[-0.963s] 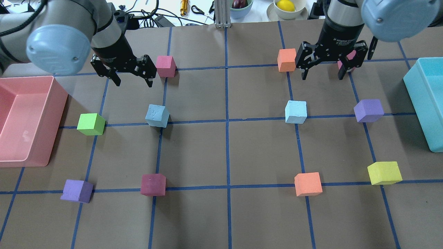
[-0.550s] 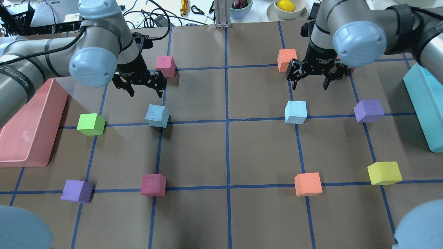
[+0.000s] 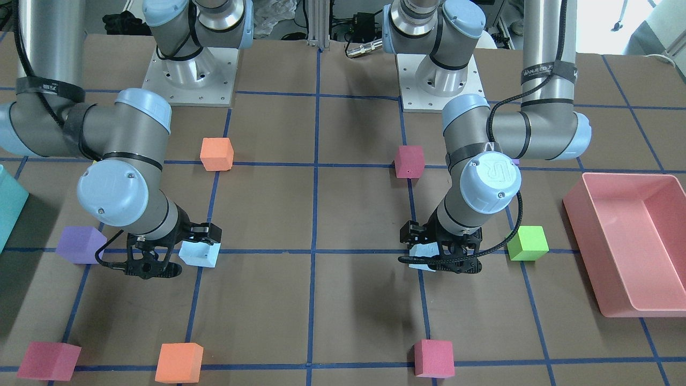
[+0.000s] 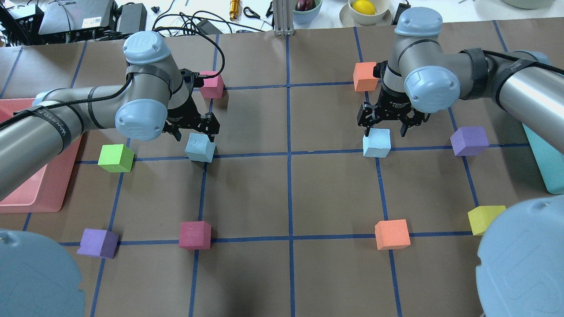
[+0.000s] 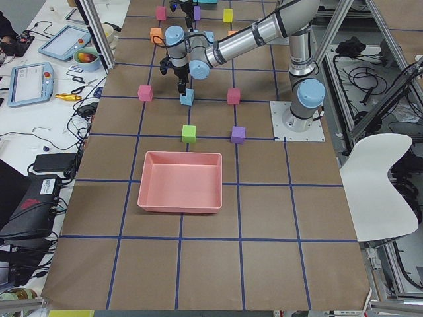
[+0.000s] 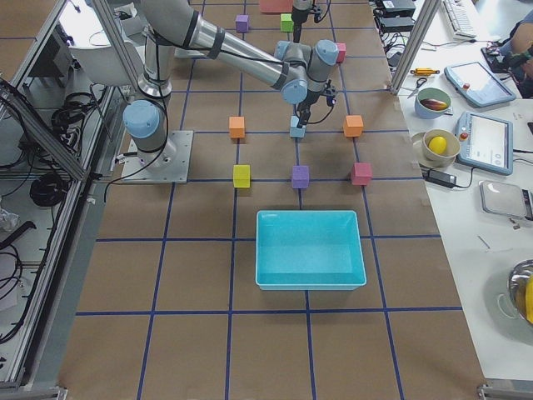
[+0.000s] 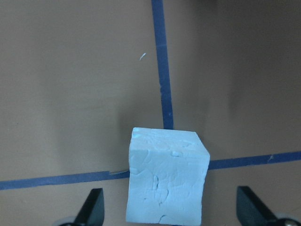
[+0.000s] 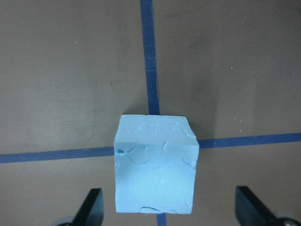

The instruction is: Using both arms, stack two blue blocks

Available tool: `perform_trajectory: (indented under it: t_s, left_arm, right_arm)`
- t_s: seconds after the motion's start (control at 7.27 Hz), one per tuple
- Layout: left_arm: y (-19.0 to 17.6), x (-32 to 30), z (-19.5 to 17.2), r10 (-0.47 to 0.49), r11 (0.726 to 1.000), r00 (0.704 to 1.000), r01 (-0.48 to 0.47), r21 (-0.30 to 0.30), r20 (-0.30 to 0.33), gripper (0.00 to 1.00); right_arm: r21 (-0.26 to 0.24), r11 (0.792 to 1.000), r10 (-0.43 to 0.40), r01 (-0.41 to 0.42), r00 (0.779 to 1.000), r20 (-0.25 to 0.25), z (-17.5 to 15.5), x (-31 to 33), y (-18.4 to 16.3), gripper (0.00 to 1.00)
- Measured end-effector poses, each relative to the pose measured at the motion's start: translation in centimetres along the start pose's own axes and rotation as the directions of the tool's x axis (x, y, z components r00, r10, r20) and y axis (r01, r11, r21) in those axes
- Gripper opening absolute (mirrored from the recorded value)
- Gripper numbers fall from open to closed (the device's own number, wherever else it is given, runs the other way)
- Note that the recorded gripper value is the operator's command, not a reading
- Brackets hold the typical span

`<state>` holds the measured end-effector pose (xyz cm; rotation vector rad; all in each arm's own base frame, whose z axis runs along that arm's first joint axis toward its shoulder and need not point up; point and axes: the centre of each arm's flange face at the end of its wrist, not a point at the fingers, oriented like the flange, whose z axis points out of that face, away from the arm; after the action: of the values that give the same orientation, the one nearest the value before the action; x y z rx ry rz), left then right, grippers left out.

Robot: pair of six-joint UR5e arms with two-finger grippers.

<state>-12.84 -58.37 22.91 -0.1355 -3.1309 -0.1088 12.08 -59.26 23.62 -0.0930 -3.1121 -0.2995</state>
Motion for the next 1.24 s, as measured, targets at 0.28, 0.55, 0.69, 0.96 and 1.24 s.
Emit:
perform_trajectory:
  t_s: [0.28, 0.55, 0.69, 0.96, 1.24]
  left_arm:
    - [-0.2, 0.0, 1.3, -0.001, 1.0, 1.0, 0.001, -0.012, -0.003, 1.0]
    - [-0.2, 0.1, 1.9, -0.001, 1.0, 1.0, 0.001, -0.021, -0.003, 1.0]
    - [-0.1, 0.1, 2.3, -0.001, 1.0, 1.0, 0.001, -0.026, -0.004, 1.0]
    - [0.1, 0.1, 2.7, -0.002, 1.0, 1.0, 0.002, -0.018, -0.003, 0.92]
    - [0.4, 0.1, 3.3, -0.003, 1.0, 1.0, 0.003, 0.001, -0.002, 0.46]
  right_arm:
    - [-0.015, 1.0, -0.004, 0.004, 1.0, 0.001, 1.8, -0.1, -0.8, 1.0]
    - [-0.007, 1.0, -0.003, 0.003, 1.0, 0.003, 3.8, -0.2, -2.0, 0.5]
    - [-0.003, 1.0, -0.004, 0.004, 1.0, 0.006, 4.2, -0.2, -2.2, 0.21]
    - [0.0, 1.0, -0.007, 0.007, 0.999, 0.039, 4.1, -0.6, -2.3, 0.0]
    - [0.02, 1.0, 0.011, -0.013, 0.996, 0.087, 2.1, -1.2, -1.8, 0.0]
